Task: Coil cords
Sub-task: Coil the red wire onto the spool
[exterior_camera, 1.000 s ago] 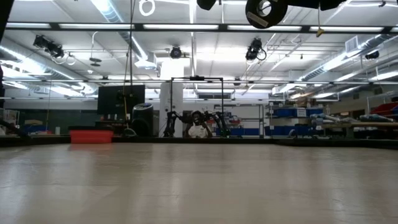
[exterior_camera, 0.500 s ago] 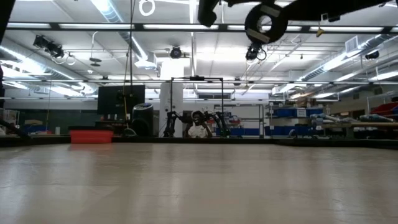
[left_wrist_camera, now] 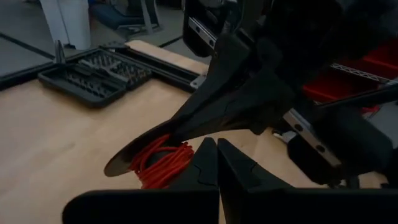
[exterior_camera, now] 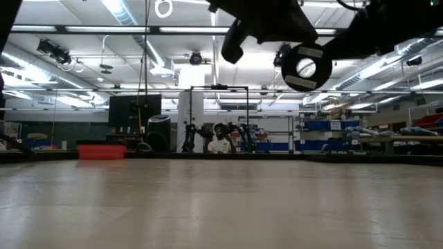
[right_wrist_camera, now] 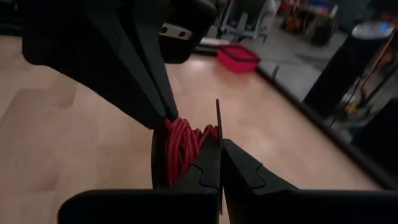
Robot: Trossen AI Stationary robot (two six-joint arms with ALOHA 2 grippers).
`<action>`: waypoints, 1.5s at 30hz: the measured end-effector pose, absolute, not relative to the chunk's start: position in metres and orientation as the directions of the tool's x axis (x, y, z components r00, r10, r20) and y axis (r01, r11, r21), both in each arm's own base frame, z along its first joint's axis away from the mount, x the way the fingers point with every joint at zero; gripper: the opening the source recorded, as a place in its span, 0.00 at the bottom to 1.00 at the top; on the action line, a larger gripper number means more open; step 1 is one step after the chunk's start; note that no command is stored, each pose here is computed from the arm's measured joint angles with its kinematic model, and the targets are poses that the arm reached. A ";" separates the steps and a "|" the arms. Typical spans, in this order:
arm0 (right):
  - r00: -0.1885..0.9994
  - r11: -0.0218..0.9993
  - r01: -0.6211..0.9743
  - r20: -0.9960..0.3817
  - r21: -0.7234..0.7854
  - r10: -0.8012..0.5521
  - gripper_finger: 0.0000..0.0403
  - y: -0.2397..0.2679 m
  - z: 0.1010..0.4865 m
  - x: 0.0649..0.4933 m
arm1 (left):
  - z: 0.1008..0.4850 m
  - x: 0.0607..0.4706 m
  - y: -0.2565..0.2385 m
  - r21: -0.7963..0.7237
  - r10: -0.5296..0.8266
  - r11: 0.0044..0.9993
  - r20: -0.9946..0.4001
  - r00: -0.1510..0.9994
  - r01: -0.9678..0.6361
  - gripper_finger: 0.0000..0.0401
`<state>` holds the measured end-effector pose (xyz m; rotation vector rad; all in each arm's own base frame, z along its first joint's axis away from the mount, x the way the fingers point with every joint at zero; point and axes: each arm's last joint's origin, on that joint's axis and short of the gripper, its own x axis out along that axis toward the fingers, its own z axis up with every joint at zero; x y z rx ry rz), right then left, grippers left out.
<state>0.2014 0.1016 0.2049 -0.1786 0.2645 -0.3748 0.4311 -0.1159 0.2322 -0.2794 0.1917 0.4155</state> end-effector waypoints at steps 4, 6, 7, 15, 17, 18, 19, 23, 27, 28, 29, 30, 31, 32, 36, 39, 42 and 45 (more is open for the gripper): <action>0.886 0.928 0.343 -0.278 -0.146 -0.371 0.00 0.100 0.194 0.204 | 0.223 0.434 -0.114 -0.245 0.374 0.868 -0.252 0.893 -0.432 0.00; 0.883 0.934 0.335 -0.306 -0.122 -0.357 0.00 0.101 0.187 0.209 | 0.217 0.435 -0.113 -0.250 0.372 0.864 -0.268 0.889 -0.437 0.00; 0.879 0.934 0.338 -0.317 -0.115 -0.357 0.00 0.101 0.184 0.211 | 0.216 0.436 -0.111 -0.257 0.368 0.862 -0.274 0.888 -0.437 0.00; 0.856 0.952 0.299 -0.424 -0.063 -0.297 0.00 0.096 0.159 0.226 | 0.190 0.439 -0.109 -0.333 0.308 0.833 -0.385 0.870 -0.442 0.00; 0.848 0.959 0.281 -0.460 -0.034 -0.265 0.00 0.094 0.153 0.229 | 0.183 0.440 -0.110 -0.345 0.294 0.827 -0.407 0.865 -0.444 0.00; 0.842 0.960 0.280 -0.476 -0.021 -0.256 0.00 0.092 0.150 0.230 | 0.180 0.441 -0.110 -0.353 0.287 0.824 -0.415 0.864 -0.443 0.00; 0.836 0.960 0.278 -0.489 -0.012 -0.249 0.00 0.090 0.147 0.232 | 0.178 0.441 -0.111 -0.358 0.285 0.820 -0.422 0.861 -0.447 0.00; 0.831 0.959 0.284 -0.498 0.000 -0.246 0.00 0.088 0.141 0.236 | 0.173 0.441 -0.110 -0.375 0.275 0.808 -0.444 0.853 -0.456 0.00; 0.829 0.964 0.265 -0.515 0.016 -0.219 0.00 0.087 0.139 0.241 | 0.170 0.440 -0.111 -0.385 0.257 0.804 -0.462 0.849 -0.453 0.00; 0.828 0.965 0.263 -0.516 0.016 -0.217 0.00 0.087 0.138 0.243 | 0.169 0.441 -0.111 -0.387 0.254 0.804 -0.461 0.850 -0.451 0.00; 0.826 0.965 0.263 -0.520 0.013 -0.218 0.00 0.088 0.137 0.244 | 0.169 0.441 -0.111 -0.388 0.248 0.806 -0.466 0.849 -0.448 0.00; 0.823 0.965 0.262 -0.524 0.009 -0.219 0.00 0.088 0.136 0.245 | 0.167 0.441 -0.111 -0.390 0.240 0.806 -0.472 0.848 -0.445 0.00; 0.822 0.965 0.262 -0.526 0.007 -0.219 0.00 0.088 0.136 0.246 | 0.167 0.441 -0.111 -0.398 0.236 0.802 -0.475 0.848 -0.446 0.00; 0.822 0.965 0.261 -0.526 0.006 -0.219 0.00 0.089 0.135 0.247 | 0.164 0.442 -0.111 -0.408 0.235 0.794 -0.479 0.846 -0.451 0.01; 0.820 0.964 0.267 -0.527 0.006 -0.224 0.00 0.090 0.131 0.249 | 0.161 0.443 -0.110 -0.438 0.218 0.778 -0.484 0.847 -0.451 0.05; 0.827 0.960 0.280 -0.512 0.019 -0.231 0.00 0.089 0.132 0.252 | 0.163 0.447 -0.112 -0.475 0.192 0.773 -0.458 0.868 -0.421 0.10; 0.828 0.958 0.286 -0.509 0.021 -0.236 0.00 0.088 0.133 0.252 | 0.164 0.448 -0.112 -0.493 0.174 0.771 -0.445 0.878 -0.403 0.13; 0.827 0.958 0.288 -0.509 0.016 -0.240 0.00 0.088 0.132 0.252 | 0.165 0.448 -0.111 -0.493 0.176 0.771 -0.443 0.879 -0.403 0.16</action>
